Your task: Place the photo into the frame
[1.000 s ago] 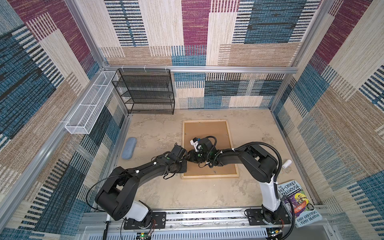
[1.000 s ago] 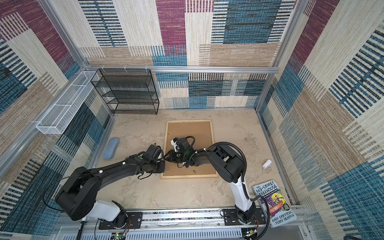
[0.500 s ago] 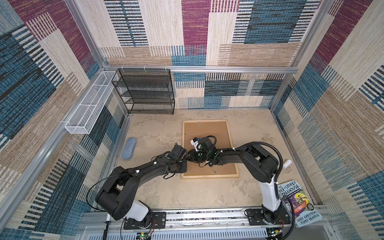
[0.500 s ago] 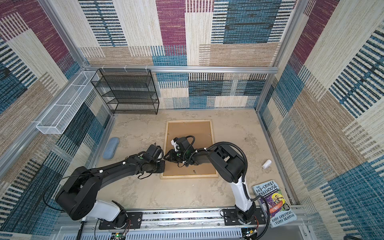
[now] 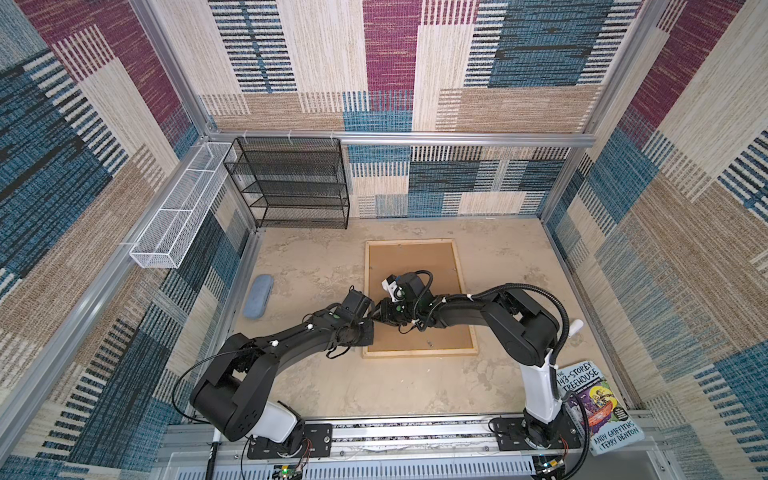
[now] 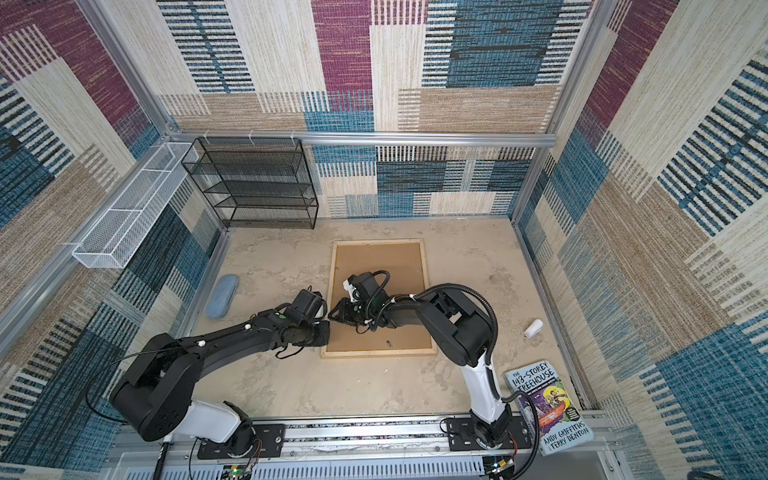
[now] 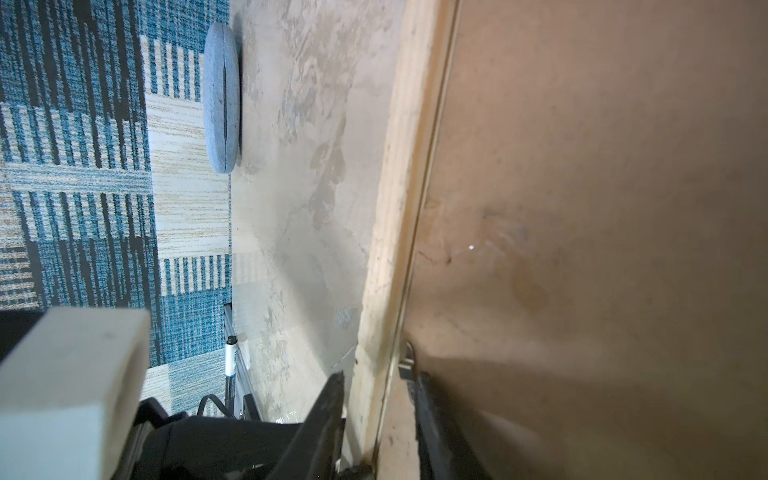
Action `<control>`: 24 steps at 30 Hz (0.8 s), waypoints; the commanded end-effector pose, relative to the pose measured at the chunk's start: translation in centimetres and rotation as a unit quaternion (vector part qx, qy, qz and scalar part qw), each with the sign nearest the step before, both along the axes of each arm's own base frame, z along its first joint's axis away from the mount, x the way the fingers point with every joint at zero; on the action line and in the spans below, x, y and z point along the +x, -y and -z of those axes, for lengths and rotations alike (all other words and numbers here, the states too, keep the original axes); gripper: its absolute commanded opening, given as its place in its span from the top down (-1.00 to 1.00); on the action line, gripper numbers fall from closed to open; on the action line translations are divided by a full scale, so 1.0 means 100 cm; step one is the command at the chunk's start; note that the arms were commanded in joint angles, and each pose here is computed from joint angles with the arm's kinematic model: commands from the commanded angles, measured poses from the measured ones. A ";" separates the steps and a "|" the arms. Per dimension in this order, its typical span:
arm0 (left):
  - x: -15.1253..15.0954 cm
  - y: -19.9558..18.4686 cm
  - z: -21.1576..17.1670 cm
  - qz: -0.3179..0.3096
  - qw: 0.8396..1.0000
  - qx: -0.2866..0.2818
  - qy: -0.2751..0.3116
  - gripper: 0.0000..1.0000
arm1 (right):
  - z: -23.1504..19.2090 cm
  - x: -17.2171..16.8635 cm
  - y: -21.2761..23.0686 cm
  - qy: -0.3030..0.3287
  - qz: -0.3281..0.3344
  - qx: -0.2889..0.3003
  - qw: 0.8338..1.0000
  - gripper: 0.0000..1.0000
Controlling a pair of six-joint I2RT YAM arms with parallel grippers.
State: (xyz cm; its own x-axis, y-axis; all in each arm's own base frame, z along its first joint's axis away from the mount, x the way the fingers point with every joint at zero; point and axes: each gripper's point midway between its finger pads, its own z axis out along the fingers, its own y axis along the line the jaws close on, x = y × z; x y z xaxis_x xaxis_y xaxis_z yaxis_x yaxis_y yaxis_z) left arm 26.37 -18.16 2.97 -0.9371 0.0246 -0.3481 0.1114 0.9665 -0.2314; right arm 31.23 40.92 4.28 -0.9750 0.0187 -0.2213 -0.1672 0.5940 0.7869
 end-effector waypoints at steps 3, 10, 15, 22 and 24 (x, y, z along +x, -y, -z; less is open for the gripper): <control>-0.003 0.001 0.006 0.022 1.000 0.004 0.000 0.59 | 0.027 -0.020 0.017 -0.067 0.005 -0.051 0.996 0.34; -0.002 0.002 0.005 0.025 1.000 0.004 0.002 0.60 | 0.026 -0.019 0.016 -0.065 0.002 -0.055 0.996 0.34; -0.003 0.002 0.005 0.026 1.000 0.004 0.003 0.60 | 0.027 -0.013 0.013 -0.056 -0.003 -0.057 0.997 0.34; -0.003 0.003 0.005 0.030 1.000 0.001 0.003 0.60 | 0.026 -0.005 0.010 -0.031 -0.014 -0.063 0.997 0.34; -0.003 0.003 0.005 0.030 1.000 0.002 0.002 0.60 | 0.027 -0.002 0.012 -0.024 -0.013 -0.070 0.997 0.34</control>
State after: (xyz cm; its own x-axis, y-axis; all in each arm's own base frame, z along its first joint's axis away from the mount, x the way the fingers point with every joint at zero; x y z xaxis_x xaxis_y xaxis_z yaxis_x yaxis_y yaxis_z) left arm 26.38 -18.17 2.97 -0.9343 0.0231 -0.3558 0.1136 0.9652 -0.2355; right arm 31.17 41.04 4.12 -0.9833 -0.0317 -0.1794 -0.1610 0.6114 0.7747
